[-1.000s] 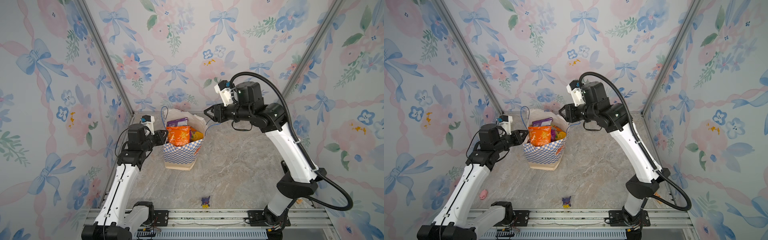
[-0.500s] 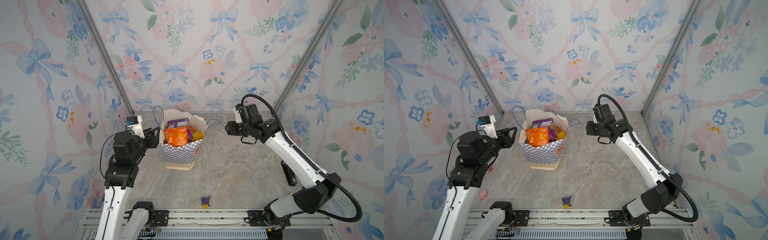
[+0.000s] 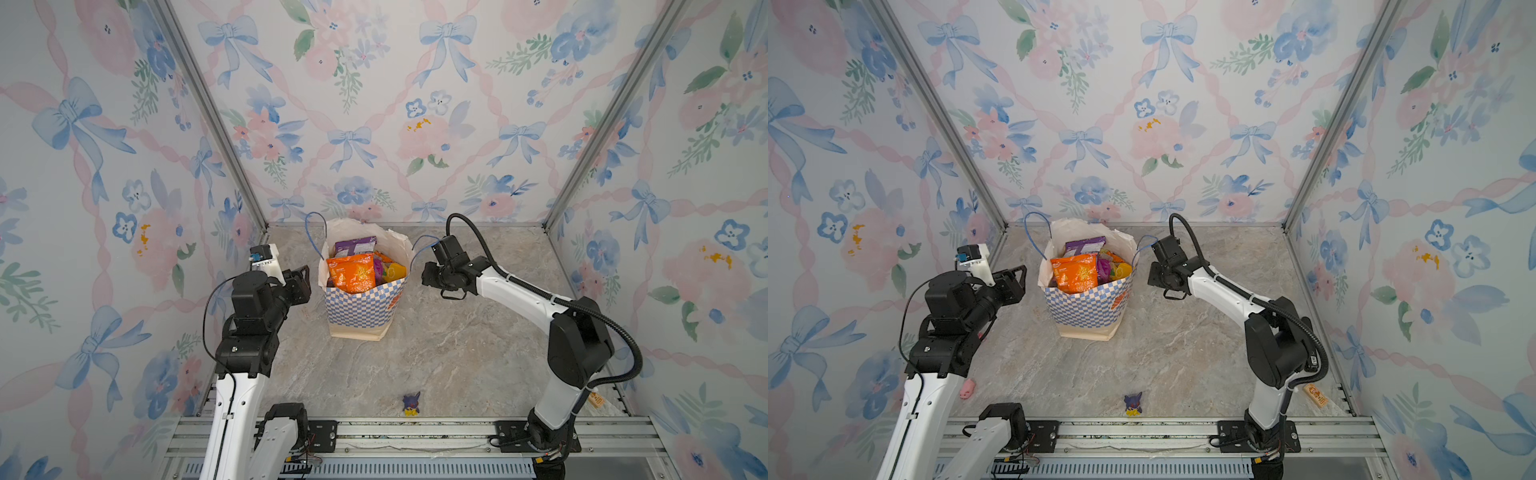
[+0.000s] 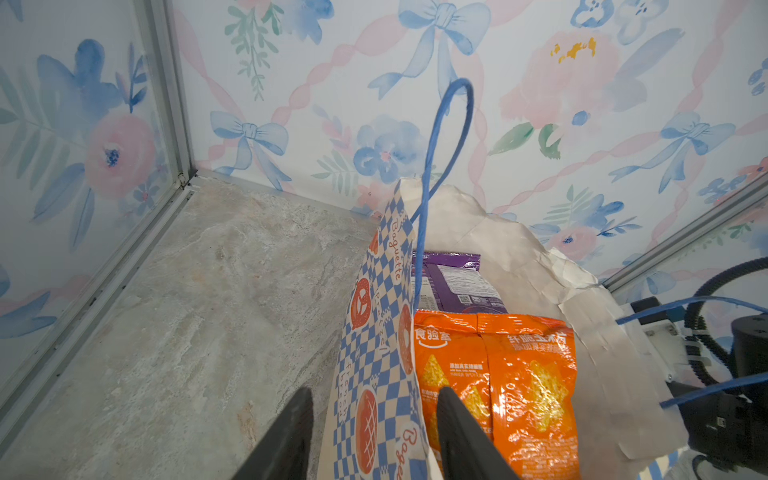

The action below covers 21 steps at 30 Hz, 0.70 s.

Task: Place the snacks into the paper bag
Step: 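Release the paper bag with the left gripper while raising the right gripper away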

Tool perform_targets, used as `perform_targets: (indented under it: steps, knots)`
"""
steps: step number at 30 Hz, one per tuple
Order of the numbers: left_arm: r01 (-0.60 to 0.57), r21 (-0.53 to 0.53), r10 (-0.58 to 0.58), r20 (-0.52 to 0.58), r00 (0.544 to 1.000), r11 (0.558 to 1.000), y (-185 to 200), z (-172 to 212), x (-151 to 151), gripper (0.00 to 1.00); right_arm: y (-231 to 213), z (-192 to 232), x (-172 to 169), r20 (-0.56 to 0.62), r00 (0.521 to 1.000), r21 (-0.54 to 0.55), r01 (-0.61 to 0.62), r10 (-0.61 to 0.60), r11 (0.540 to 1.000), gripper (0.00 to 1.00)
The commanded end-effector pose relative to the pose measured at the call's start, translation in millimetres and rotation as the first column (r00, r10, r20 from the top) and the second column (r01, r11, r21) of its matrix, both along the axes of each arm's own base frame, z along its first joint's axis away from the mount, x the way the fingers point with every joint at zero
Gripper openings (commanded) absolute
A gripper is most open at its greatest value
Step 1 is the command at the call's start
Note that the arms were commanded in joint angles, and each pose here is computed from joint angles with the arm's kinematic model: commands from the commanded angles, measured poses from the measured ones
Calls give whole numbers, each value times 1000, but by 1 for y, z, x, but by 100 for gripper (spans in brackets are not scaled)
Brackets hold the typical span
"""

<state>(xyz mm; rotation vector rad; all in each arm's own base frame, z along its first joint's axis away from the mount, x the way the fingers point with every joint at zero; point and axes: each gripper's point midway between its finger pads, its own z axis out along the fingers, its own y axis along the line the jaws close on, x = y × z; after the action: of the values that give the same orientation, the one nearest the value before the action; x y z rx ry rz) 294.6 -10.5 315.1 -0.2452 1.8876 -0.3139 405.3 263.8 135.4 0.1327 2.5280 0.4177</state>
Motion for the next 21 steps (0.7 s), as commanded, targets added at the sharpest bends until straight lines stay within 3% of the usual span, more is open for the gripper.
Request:
perform_targets:
  steps: [1, 11, 21]
  knots:
    - [0, 15, 0, 11, 1000, 1000, 4, -3, -2, 51, 24, 17, 14, 62, 998, 68, 29, -33, 997, 53]
    - [2, -34, -2, -2, 1000, 999, 8, -16, 3, 52, 73, 11, 10, 52, 999, 162, -9, 1, 987, 53]
    - [-26, -30, 26, 9, 1000, 999, 13, -21, 7, 56, 52, 16, 7, 47, 999, 100, -33, 29, 994, 55]
